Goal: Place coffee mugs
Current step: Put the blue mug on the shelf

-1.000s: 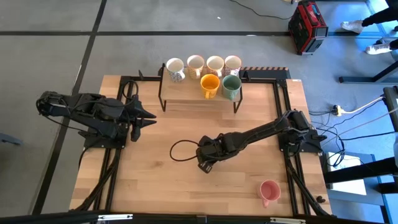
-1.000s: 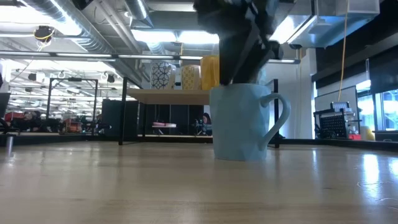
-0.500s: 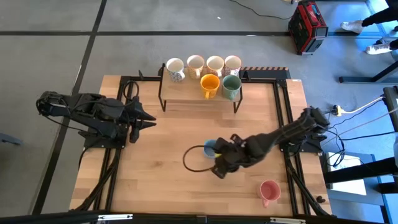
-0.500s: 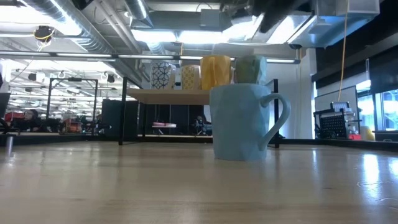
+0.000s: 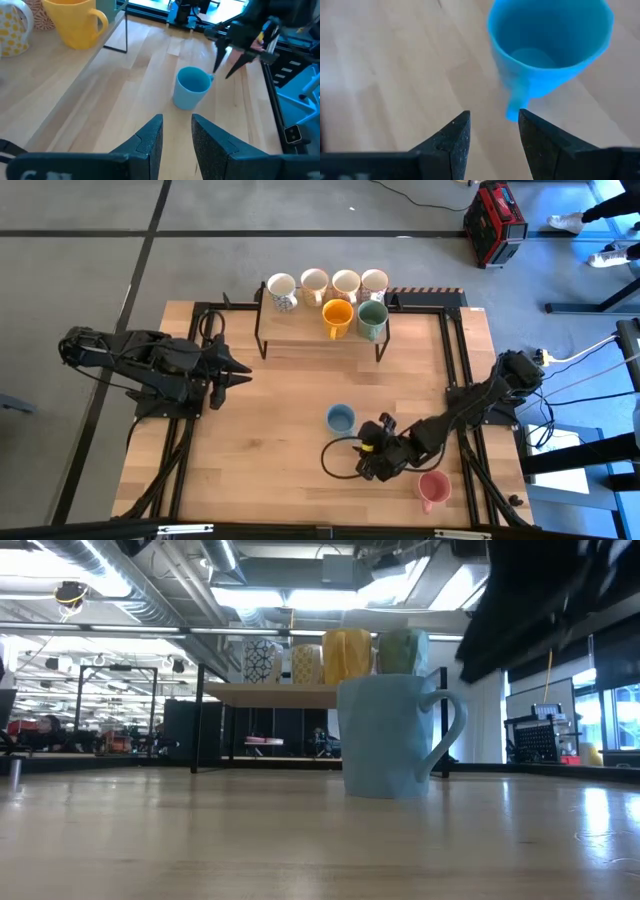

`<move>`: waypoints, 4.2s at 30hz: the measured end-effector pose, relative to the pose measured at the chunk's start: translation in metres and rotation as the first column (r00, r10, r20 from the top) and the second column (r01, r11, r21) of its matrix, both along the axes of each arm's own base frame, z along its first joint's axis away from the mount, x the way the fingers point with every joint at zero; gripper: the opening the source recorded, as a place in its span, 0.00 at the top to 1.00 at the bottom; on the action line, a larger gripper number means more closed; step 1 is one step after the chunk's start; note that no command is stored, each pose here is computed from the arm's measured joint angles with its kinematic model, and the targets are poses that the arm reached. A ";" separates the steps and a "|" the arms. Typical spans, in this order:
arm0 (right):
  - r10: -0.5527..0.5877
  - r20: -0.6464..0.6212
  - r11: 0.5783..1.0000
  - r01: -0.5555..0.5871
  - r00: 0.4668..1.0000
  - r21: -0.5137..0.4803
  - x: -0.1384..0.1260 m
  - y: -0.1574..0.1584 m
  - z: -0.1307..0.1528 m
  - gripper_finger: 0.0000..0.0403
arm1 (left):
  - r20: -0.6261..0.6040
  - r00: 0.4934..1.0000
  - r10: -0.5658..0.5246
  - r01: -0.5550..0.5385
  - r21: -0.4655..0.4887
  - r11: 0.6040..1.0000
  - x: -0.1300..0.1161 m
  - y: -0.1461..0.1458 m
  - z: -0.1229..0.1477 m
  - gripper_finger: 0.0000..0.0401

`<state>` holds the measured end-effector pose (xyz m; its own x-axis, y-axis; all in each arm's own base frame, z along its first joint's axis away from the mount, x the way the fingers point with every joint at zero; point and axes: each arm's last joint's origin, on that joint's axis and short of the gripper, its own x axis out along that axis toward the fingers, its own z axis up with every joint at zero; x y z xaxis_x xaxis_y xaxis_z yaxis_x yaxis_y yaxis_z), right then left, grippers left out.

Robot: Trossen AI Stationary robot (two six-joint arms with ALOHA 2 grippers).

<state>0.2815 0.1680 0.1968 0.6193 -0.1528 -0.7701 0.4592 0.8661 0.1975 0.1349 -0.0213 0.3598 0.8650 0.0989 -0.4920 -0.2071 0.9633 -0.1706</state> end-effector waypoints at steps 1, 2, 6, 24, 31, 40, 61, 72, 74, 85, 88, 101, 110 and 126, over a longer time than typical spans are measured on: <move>0.005 0.004 1.000 -0.005 1.000 -0.011 -0.002 -0.002 -0.006 0.61 | 0.001 1.000 0.001 -0.001 -0.001 1.000 0.000 0.000 0.000 0.76; -0.001 0.010 1.000 0.002 1.000 -0.022 -0.003 -0.004 -0.012 0.61 | 0.001 1.000 0.004 -0.004 -0.008 1.000 0.000 0.000 0.000 0.76; -0.013 0.043 0.998 0.016 0.999 -0.065 -0.009 -0.012 -0.030 0.61 | 0.005 1.000 0.026 -0.025 -0.044 0.999 0.000 0.000 0.000 0.76; 0.020 0.116 0.990 -0.004 0.993 -0.137 -0.006 -0.015 -0.064 0.85 | 0.007 0.999 0.040 -0.039 -0.067 0.997 0.000 0.000 0.000 0.76; -0.006 0.115 0.993 0.020 0.993 -0.117 0.000 -0.024 -0.063 0.94 | 0.010 0.999 0.053 -0.052 -0.054 0.997 0.000 0.001 0.000 0.76; 0.012 0.150 0.997 -0.001 0.989 -0.073 0.019 -0.021 -0.042 0.94 | 0.026 1.000 -0.008 0.010 -0.093 0.996 -0.006 0.000 0.003 0.76; -0.212 0.331 0.922 0.301 0.919 -0.244 0.080 -0.045 0.074 0.94 | 0.181 0.983 0.006 0.016 -0.118 0.993 -0.049 0.010 0.017 0.76; -0.389 0.271 0.830 0.462 0.881 -0.311 0.135 -0.067 0.097 0.94 | 0.176 0.984 0.003 0.018 -0.117 0.993 -0.048 0.009 0.016 0.76; -0.415 0.244 0.820 0.476 0.877 -0.317 0.141 -0.072 0.105 0.94 | 0.175 0.985 0.003 0.018 -0.117 0.993 -0.048 0.009 0.016 0.76; -0.546 0.246 0.763 0.597 0.801 -0.249 0.154 -0.109 0.115 0.94 | 0.176 0.984 0.026 -0.007 -0.106 0.994 -0.048 0.010 0.016 0.76; -0.577 0.257 0.739 0.629 0.775 -0.240 0.159 -0.125 0.112 0.94 | 0.176 0.984 0.031 -0.013 -0.104 0.994 -0.048 0.010 0.016 0.76; -0.623 0.179 0.716 0.648 0.761 -0.262 0.170 -0.173 0.094 0.94 | 0.178 0.983 0.042 -0.024 -0.100 0.995 -0.048 0.011 0.016 0.76; -0.644 0.152 0.711 0.660 0.749 -0.242 0.170 -0.192 0.093 0.94 | 0.182 0.982 0.058 -0.041 -0.095 0.995 -0.048 0.011 0.017 0.76; -0.642 0.146 0.720 0.657 0.753 -0.223 0.182 -0.193 0.075 0.94 | 0.190 0.979 0.075 -0.059 -0.090 0.994 -0.048 0.012 0.017 0.76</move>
